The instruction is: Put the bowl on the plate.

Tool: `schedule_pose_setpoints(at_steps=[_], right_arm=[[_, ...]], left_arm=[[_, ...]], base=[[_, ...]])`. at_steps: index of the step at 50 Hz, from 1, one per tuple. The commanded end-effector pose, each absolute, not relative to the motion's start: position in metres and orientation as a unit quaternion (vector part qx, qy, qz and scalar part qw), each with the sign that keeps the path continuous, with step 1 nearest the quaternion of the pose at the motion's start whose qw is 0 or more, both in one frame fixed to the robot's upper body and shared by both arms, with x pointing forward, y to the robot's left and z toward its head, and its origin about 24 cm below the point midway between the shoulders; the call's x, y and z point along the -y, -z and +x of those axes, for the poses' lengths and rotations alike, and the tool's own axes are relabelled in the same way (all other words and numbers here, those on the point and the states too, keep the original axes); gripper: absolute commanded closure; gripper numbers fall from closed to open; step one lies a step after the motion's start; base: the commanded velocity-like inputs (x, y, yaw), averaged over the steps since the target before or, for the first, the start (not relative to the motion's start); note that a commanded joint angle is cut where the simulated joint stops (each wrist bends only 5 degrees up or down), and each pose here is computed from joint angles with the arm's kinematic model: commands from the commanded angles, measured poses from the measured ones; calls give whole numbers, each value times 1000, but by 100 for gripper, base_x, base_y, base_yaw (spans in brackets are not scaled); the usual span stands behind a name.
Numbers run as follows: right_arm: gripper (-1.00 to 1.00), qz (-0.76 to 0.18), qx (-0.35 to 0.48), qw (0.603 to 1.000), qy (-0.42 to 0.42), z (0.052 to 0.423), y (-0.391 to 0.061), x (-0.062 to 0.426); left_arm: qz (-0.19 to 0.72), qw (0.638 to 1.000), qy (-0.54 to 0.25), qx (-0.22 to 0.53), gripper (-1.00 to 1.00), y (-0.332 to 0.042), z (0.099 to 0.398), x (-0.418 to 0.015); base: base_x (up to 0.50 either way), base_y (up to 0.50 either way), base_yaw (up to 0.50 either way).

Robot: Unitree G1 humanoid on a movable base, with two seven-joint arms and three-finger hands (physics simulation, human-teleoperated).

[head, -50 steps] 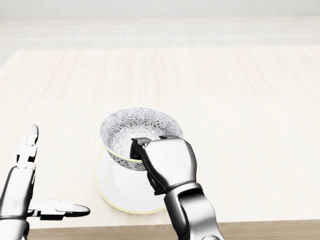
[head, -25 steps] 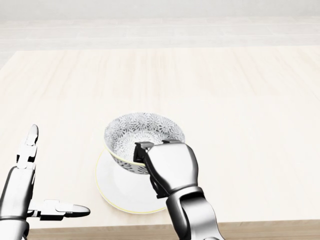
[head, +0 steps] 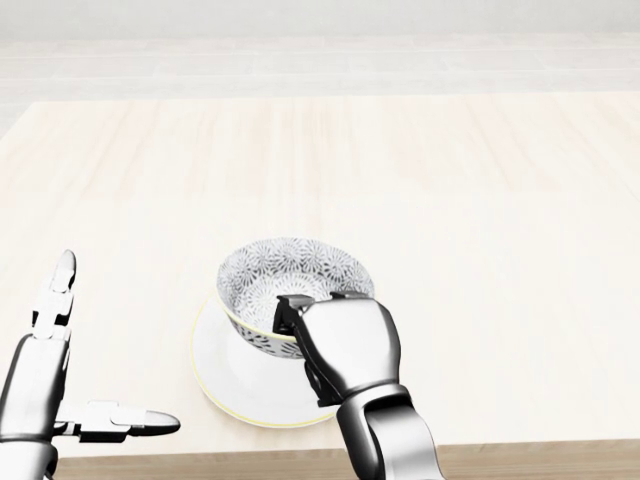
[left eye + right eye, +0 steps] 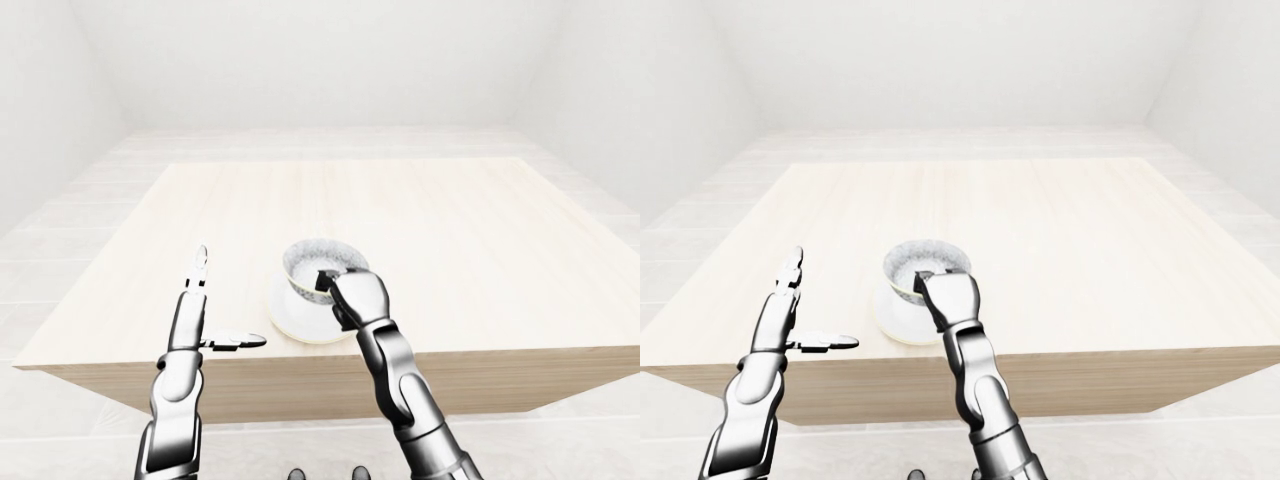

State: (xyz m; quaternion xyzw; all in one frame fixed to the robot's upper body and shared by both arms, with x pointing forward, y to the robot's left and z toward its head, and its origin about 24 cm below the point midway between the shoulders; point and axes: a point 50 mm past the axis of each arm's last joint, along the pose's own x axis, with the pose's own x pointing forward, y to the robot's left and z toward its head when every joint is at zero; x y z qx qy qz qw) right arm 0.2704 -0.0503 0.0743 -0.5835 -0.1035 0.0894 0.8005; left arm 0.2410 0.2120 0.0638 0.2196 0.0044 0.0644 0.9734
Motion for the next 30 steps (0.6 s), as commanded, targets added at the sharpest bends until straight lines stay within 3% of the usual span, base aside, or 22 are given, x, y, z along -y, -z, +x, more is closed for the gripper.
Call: schedule_pose_setpoints(at_steps=[1, 30], right_arm=[[33, -573, 112, 808, -83, 264, -73, 50], [33, -570, 101, 811, -82, 263, -64, 53]], left_arm=[[220, 973, -64, -5, -100, -63, 240, -212], [221, 973, -64, -8, -100, -61, 242, -212]], base=[[0, 0, 0], [0, 0, 0]])
